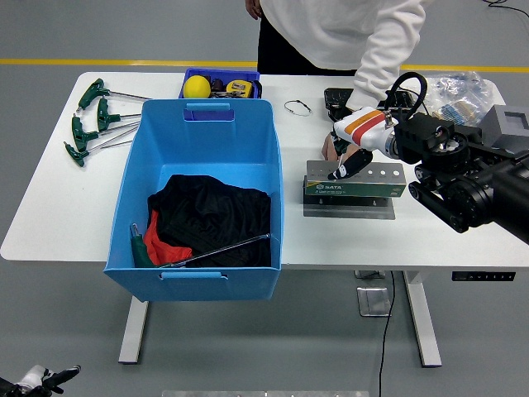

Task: Lift tool from toolbox,place it in box,lift tool from toolbox,place it in box

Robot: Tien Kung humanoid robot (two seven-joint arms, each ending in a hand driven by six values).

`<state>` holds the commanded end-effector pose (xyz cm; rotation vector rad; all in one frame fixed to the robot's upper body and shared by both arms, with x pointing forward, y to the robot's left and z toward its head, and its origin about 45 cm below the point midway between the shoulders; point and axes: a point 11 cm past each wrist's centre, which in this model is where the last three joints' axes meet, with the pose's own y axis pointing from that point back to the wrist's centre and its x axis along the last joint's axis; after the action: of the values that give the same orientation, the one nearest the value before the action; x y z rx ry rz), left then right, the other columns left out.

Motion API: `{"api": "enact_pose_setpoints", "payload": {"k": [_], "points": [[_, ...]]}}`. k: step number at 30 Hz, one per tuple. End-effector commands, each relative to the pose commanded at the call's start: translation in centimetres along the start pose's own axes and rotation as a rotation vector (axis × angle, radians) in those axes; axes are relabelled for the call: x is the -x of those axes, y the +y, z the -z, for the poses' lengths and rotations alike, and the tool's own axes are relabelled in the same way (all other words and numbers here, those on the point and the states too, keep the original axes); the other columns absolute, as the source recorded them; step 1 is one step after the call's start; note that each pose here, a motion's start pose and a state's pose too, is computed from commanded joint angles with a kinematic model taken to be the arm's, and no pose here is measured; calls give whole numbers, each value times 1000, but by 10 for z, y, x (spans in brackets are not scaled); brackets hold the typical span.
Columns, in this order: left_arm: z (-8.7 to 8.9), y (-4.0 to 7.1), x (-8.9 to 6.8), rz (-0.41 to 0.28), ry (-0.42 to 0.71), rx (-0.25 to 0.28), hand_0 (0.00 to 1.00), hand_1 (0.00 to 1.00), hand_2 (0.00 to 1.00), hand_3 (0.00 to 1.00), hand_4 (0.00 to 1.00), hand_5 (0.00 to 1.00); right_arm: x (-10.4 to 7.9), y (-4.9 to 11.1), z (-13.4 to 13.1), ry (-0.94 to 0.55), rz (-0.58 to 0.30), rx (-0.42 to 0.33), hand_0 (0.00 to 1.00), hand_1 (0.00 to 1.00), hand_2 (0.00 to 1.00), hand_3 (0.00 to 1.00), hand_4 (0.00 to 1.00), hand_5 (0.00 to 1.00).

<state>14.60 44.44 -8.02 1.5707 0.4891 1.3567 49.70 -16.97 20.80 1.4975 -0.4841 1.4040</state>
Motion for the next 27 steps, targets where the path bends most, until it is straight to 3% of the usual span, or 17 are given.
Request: {"api": "enact_pose_setpoints", "payload": {"k": [15, 16, 21, 22, 27], "points": [[6, 0, 0, 0, -12, -11, 520, 473, 648, 676, 727, 698, 2, 0, 2, 37, 17, -4, 751, 570, 520, 390, 967, 601], [7, 0, 0, 0, -13, -12, 520, 472, 649, 675, 728, 699, 2, 0, 2, 42, 19, -5, 742, 519, 462, 369, 965, 603], [8, 0, 1, 1, -22, -14, 520, 472, 649, 675, 728, 699, 5, 0, 4, 68, 30, -11, 742, 519, 462, 369, 965, 603], [8, 0, 1, 1, -23, -14, 530, 473, 649, 674, 727, 696, 5, 0, 4, 73, 32, -11, 698, 442, 408, 350, 963, 606], [9, 0, 1, 3, -27, -15, 530, 473, 649, 674, 727, 696, 6, 0, 3, 89, 39, -7, 698, 442, 408, 350, 963, 606]]}}
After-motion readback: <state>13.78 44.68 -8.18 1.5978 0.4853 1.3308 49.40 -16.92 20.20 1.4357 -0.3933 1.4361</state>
